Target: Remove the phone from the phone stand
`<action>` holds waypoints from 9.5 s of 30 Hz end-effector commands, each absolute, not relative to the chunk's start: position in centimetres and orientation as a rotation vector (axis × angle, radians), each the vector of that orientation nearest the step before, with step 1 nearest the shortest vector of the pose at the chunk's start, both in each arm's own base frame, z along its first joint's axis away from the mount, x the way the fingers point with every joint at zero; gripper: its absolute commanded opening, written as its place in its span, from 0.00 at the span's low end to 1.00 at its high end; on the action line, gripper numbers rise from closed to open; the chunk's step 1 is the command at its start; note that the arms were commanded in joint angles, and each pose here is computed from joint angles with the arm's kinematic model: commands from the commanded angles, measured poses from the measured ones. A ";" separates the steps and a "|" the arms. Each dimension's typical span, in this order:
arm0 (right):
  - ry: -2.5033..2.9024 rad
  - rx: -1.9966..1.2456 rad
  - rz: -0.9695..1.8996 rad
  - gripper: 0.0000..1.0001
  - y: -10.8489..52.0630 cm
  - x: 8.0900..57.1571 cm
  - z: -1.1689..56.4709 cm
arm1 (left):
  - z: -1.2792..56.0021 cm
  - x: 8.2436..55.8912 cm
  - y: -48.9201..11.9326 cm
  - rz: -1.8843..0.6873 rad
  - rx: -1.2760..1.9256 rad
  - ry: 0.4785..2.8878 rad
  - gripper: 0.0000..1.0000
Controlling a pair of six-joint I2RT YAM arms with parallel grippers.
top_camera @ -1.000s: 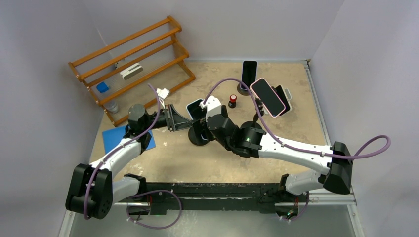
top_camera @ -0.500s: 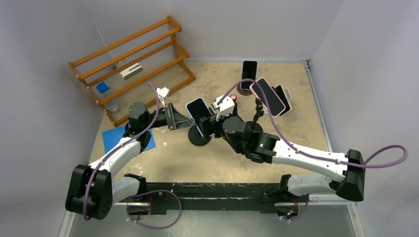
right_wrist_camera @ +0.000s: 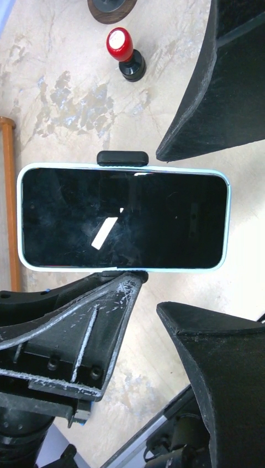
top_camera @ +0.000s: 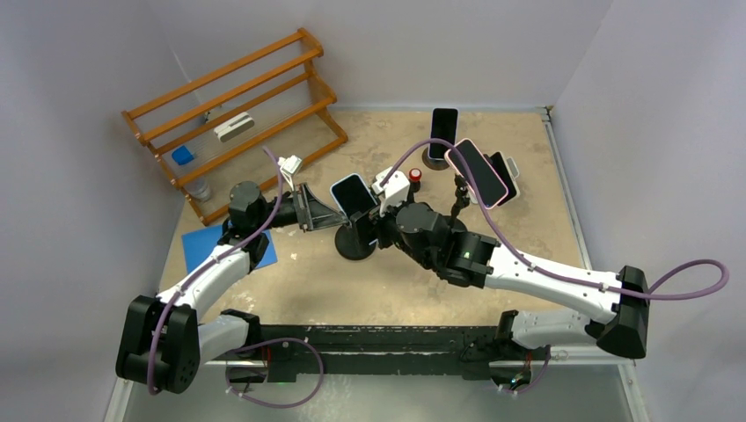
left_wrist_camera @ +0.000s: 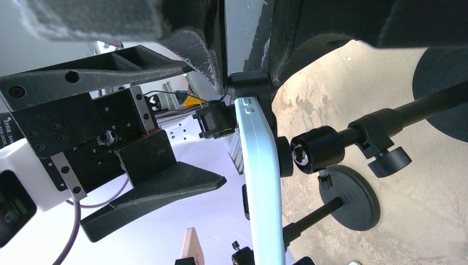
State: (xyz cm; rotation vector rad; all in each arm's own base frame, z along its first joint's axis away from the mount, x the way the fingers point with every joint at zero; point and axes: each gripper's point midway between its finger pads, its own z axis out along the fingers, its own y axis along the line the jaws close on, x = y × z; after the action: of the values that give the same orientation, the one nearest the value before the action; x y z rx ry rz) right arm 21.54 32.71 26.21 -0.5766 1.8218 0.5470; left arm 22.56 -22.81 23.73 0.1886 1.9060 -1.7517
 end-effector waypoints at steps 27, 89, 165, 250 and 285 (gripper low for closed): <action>1.913 -0.585 0.429 0.97 33.4 24.4 24.1 | 25.3 22.5 -22.9 -1.704 0.254 1.849 0.00; 1.921 -0.475 0.444 0.00 29.3 26.1 23.2 | 23.7 22.8 -22.3 -1.607 0.241 1.818 0.00; 1.848 -0.559 0.527 0.99 32.7 24.7 26.5 | 25.6 22.6 -23.0 -1.730 0.169 1.885 0.00; 1.897 -0.570 0.513 0.00 33.9 24.5 25.3 | 26.7 22.8 -22.2 -1.628 0.107 1.866 0.71; 1.982 -0.491 0.422 0.00 31.5 25.5 22.5 | 24.1 21.6 -22.8 -1.657 0.140 1.912 0.00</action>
State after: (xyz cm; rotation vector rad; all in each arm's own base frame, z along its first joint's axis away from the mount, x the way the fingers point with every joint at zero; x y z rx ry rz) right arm 23.32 34.26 21.52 -0.6376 1.9875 0.4789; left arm 22.26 -22.87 23.57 0.0620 1.9907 -1.6665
